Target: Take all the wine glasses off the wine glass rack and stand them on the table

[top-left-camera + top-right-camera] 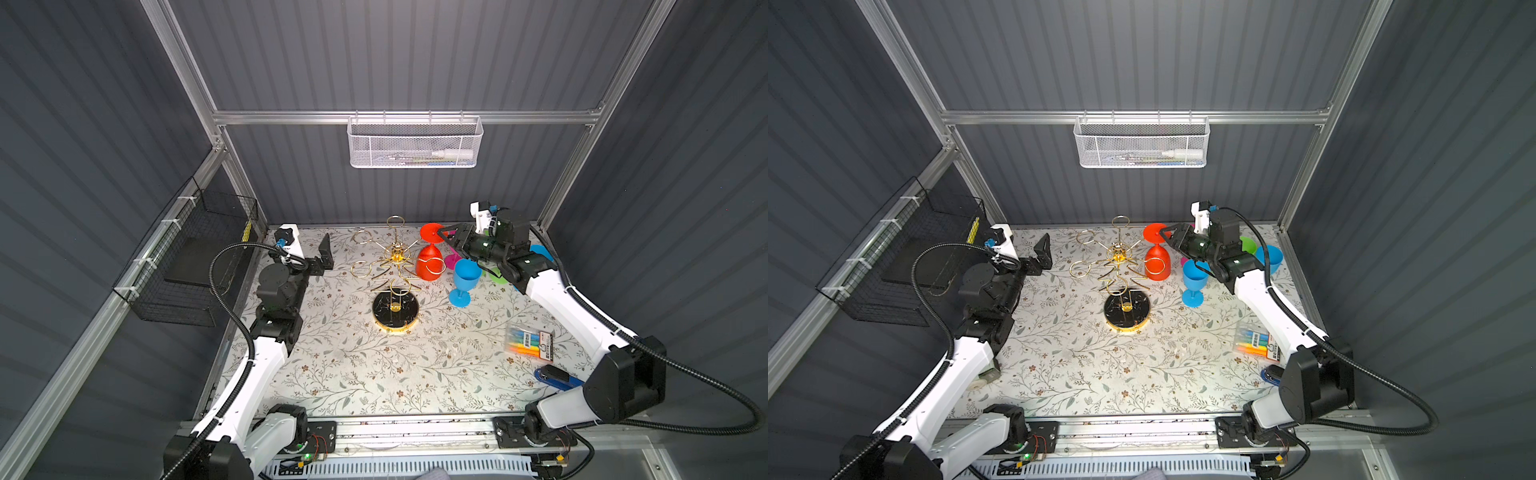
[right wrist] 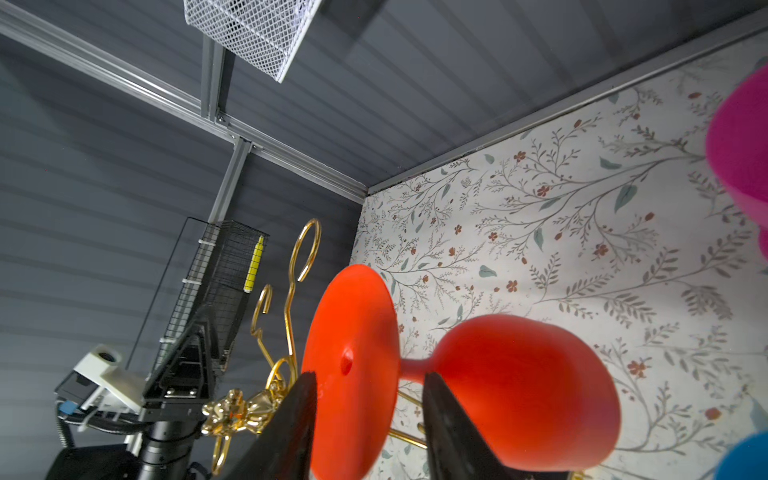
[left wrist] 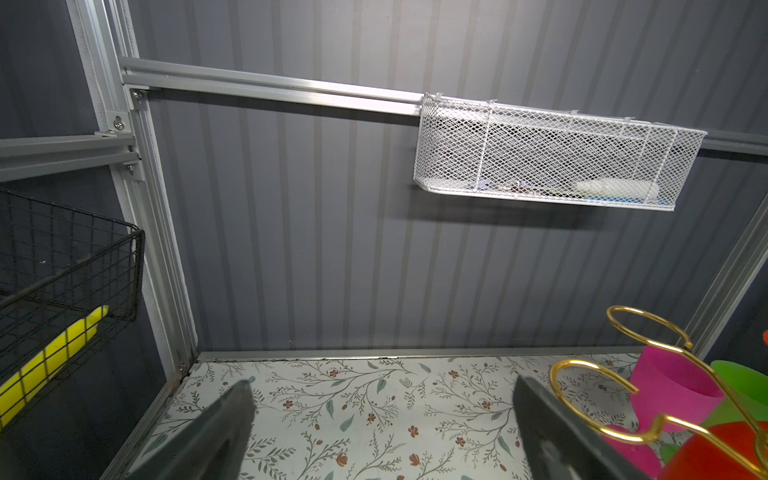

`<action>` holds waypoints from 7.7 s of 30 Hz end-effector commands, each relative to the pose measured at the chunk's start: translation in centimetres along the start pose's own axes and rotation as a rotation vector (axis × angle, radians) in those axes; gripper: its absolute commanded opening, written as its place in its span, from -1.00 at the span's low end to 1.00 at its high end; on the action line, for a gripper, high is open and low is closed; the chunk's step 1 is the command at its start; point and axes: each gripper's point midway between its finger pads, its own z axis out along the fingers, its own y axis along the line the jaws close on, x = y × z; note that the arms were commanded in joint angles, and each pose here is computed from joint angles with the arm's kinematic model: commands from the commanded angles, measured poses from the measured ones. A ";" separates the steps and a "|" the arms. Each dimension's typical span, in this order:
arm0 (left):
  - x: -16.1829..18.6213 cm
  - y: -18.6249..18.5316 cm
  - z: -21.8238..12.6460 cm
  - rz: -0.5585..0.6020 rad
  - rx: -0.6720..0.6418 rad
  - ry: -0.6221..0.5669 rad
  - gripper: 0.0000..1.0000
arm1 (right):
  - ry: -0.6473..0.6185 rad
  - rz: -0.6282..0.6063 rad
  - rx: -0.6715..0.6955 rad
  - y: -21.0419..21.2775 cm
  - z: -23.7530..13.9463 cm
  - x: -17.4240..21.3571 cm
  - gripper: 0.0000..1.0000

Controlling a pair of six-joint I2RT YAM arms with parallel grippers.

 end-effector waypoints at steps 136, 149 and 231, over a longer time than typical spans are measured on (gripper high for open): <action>-12.2 -28.7 -5.8 -0.670 1.678 0.360 -0.52 | -0.106 -0.590 -0.275 19.3 -10.6 1.0 -1.00; -13.3 -28.5 -6.5 -0.687 1.677 0.377 -1.00 | -0.153 -0.612 -0.173 17.2 -12.8 1.4 -0.06; -16.8 -28.1 -8.2 -0.768 1.737 0.476 -0.03 | -0.357 -1.332 0.110 12.3 -9.3 1.8 0.13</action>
